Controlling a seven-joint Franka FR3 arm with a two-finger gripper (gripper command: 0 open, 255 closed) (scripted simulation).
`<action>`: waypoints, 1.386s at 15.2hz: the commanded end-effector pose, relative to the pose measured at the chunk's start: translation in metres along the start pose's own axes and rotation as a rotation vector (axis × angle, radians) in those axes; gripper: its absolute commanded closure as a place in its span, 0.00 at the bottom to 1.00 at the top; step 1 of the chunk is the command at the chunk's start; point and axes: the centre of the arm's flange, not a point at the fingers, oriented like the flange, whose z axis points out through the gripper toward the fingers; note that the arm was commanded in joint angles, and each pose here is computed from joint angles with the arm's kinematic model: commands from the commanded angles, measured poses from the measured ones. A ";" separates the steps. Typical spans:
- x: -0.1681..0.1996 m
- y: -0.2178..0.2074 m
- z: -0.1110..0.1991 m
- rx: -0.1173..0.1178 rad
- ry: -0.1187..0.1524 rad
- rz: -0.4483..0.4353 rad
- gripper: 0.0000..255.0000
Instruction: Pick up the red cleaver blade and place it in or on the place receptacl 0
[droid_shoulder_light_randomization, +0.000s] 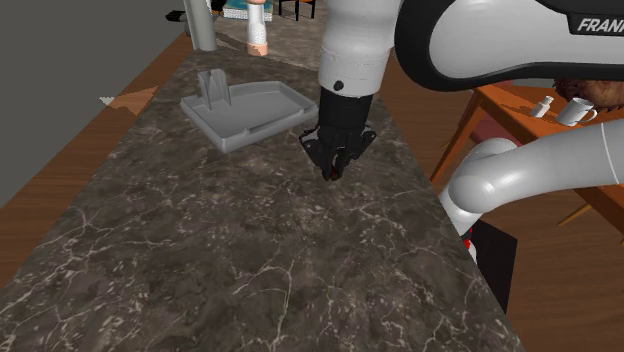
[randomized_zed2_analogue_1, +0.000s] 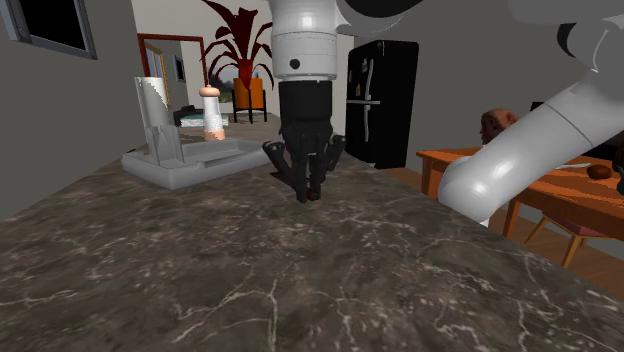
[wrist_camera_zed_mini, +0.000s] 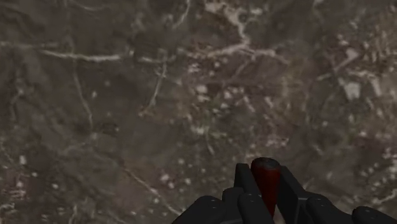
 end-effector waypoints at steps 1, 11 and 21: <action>0.000 0.001 0.003 -0.008 -0.004 0.001 1.00; 0.000 0.001 -0.019 -0.008 -0.003 0.001 1.00; -0.001 0.002 -0.071 -0.008 -0.003 0.001 1.00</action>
